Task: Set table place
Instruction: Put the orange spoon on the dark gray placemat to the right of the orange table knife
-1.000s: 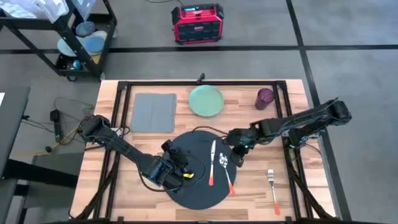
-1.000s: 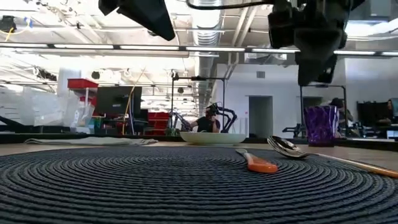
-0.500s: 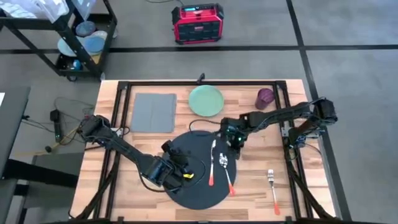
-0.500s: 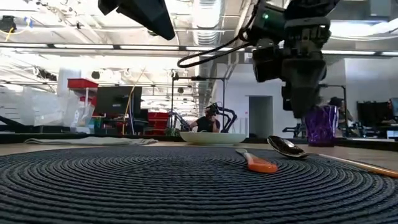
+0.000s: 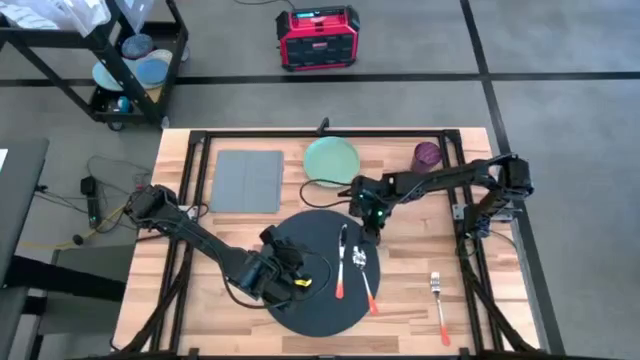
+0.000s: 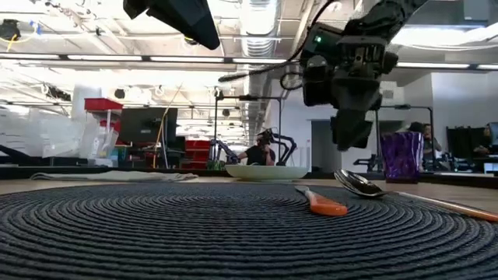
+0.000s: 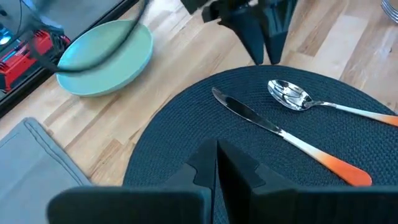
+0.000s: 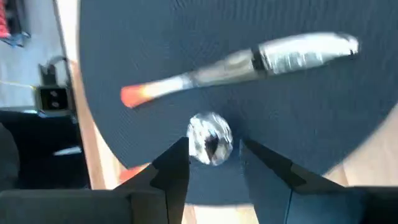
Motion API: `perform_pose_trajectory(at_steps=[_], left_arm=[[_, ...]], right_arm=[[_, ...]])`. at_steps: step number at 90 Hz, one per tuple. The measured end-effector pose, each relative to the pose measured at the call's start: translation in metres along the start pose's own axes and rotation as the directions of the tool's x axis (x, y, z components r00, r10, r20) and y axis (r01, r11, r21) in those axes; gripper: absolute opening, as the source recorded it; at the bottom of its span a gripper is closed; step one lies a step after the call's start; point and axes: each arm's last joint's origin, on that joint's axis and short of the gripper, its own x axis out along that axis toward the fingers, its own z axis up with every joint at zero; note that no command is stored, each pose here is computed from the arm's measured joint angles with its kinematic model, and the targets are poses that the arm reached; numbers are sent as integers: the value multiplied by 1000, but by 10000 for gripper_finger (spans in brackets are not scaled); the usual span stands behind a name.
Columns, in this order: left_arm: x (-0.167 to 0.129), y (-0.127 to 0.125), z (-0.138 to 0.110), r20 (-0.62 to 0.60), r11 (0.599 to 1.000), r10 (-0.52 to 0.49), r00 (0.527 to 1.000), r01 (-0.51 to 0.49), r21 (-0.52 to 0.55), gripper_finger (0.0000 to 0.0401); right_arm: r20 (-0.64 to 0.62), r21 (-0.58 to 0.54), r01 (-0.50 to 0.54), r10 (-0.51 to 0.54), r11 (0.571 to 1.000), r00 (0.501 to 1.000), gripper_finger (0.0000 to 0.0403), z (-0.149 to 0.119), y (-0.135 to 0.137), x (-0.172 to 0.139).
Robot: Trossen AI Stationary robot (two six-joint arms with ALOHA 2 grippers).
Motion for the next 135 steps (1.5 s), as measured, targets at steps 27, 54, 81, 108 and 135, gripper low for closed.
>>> perform_pose_trajectory(at_steps=[27,54,81,108,135], left_arm=[[0,0,0,-5,1000,-3,1000,3,-22,0],[2,1,1,-6,999,3,1000,-3,-43,0],[8,4,5,-9,998,20,1000,-20,-54,0],[9,5,6,-10,998,23,1000,-24,-56,0],[9,5,6,-10,998,23,1000,-24,-55,0]], right_arm=[[-81,14,3,-2,1000,997,137,-3,-11,21],[-40,-16,2,-3,1000,999,133,1,-11,21],[-15,-43,11,-12,999,1000,112,3,-8,23],[-15,-76,31,-32,997,999,111,2,-7,24],[-5,-97,71,-72,993,997,111,2,-7,25]])
